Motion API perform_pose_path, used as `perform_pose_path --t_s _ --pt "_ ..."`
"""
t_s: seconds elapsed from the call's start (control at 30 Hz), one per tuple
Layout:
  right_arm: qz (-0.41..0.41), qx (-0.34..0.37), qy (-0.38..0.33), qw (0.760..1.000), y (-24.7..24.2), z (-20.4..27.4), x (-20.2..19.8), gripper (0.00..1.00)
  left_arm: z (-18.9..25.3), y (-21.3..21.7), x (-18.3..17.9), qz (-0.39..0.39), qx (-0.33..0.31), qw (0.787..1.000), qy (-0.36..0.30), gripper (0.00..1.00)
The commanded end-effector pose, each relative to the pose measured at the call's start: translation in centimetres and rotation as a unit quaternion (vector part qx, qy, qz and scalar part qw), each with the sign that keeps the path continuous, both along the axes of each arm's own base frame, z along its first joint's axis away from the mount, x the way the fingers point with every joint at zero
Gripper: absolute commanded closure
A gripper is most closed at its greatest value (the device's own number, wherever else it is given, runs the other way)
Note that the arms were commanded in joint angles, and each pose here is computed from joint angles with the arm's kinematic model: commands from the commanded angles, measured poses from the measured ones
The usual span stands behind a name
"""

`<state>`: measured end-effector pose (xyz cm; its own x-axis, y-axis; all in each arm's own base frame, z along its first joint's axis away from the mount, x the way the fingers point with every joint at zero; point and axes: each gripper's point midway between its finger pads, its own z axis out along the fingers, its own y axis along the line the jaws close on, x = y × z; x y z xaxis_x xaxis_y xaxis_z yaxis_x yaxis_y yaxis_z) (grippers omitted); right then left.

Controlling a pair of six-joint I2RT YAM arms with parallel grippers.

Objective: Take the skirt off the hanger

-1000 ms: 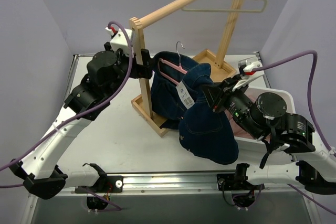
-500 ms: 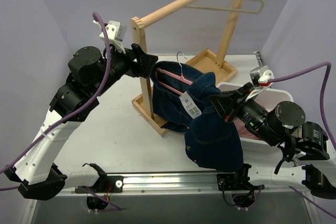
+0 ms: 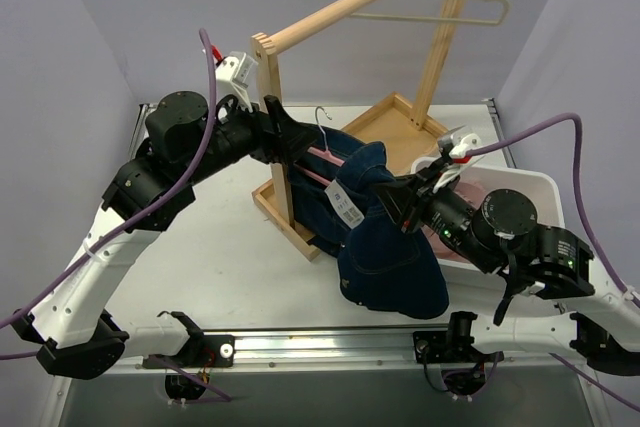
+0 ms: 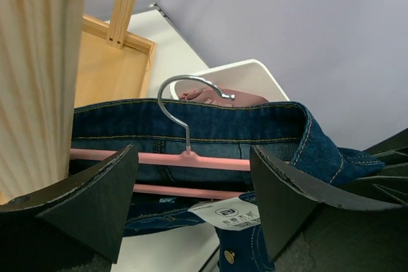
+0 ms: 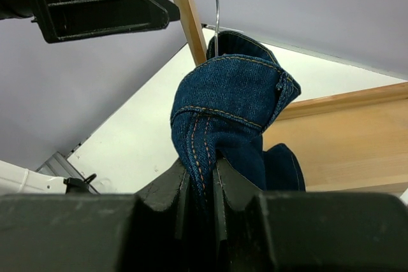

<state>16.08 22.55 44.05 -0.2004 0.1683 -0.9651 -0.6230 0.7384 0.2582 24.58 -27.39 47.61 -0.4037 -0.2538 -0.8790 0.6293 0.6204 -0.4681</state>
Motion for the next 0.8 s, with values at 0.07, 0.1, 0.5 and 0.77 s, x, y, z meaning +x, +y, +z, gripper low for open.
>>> perform_pose_path --t_s 0.07,0.1,0.5,0.77 --pt "0.007 0.097 -0.032 0.995 0.6 5.0 -0.1 1.00 -0.4 -1.0 -1.3 -0.034 -0.018 0.999 0.013 0.21" --pt "0.008 0.096 -0.032 0.995 0.7 4.9 -0.1 1.00 -0.9 -1.2 -1.2 -0.035 -0.015 0.999 0.018 0.21" --pt "0.018 0.099 -0.034 0.994 1.0 5.5 -0.4 1.00 -1.3 -2.9 -0.7 -0.048 -0.026 0.998 0.022 0.22" --pt "0.025 0.096 -0.033 0.994 1.6 5.5 -0.4 1.00 -1.4 -4.4 -0.6 -0.056 -0.024 0.998 0.021 0.25"
